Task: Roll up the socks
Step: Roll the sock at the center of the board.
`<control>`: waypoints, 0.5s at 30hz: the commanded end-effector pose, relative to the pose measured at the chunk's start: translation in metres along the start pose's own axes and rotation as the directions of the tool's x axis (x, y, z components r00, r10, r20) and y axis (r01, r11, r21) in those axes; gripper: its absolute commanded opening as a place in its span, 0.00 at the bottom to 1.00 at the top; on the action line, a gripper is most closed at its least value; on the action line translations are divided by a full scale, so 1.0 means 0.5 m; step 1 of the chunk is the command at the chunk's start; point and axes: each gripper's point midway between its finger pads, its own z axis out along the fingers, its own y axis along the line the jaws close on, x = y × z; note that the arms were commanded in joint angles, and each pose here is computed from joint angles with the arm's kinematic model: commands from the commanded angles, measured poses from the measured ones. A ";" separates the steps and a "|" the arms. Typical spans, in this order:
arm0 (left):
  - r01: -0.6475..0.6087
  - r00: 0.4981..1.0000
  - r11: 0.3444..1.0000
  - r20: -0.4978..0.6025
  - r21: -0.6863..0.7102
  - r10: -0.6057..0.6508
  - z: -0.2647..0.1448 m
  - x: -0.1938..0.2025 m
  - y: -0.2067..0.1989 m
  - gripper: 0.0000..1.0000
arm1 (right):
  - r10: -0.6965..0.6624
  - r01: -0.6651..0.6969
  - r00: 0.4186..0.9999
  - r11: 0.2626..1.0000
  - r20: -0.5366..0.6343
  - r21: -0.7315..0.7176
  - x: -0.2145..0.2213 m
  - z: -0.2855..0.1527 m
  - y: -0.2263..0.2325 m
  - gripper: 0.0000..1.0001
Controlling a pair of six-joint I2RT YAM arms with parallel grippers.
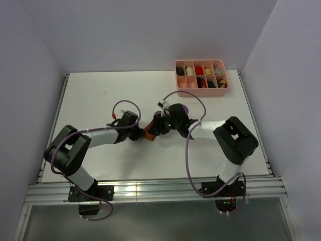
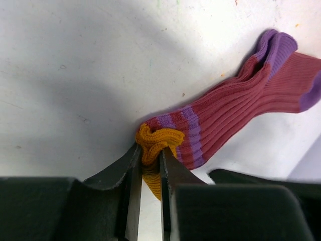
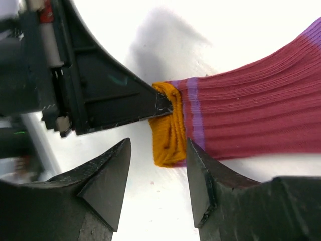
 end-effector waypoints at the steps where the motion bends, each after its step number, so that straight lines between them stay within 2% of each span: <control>1: -0.114 0.993 0.977 0.003 -0.183 0.116 0.001 -0.005 0.083 0.09 | -0.275 0.253 0.956 0.950 0.105 0.185 -0.037 -0.023 -0.006 0.56; 2: -0.134 0.991 0.974 -0.002 -0.184 0.135 -0.002 -0.007 0.076 0.09 | -0.337 0.304 0.935 0.921 0.107 0.245 -0.031 -0.029 -0.022 0.56; 8: -0.181 0.983 0.967 -0.021 -0.181 0.180 -0.008 -0.011 0.052 0.09 | -0.579 0.514 0.798 0.798 0.166 0.314 -0.021 -0.033 0.031 0.54; 9: -0.186 0.982 0.965 -0.028 -0.186 0.184 -0.008 -0.010 0.055 0.09 | -0.628 0.553 0.763 0.756 0.150 0.349 -0.023 -0.035 0.026 0.54; 15: -0.208 0.978 0.961 -0.047 -0.182 0.203 -0.006 -0.007 0.044 0.09 | -0.756 0.662 0.641 0.632 0.133 0.401 -0.003 -0.013 0.065 0.54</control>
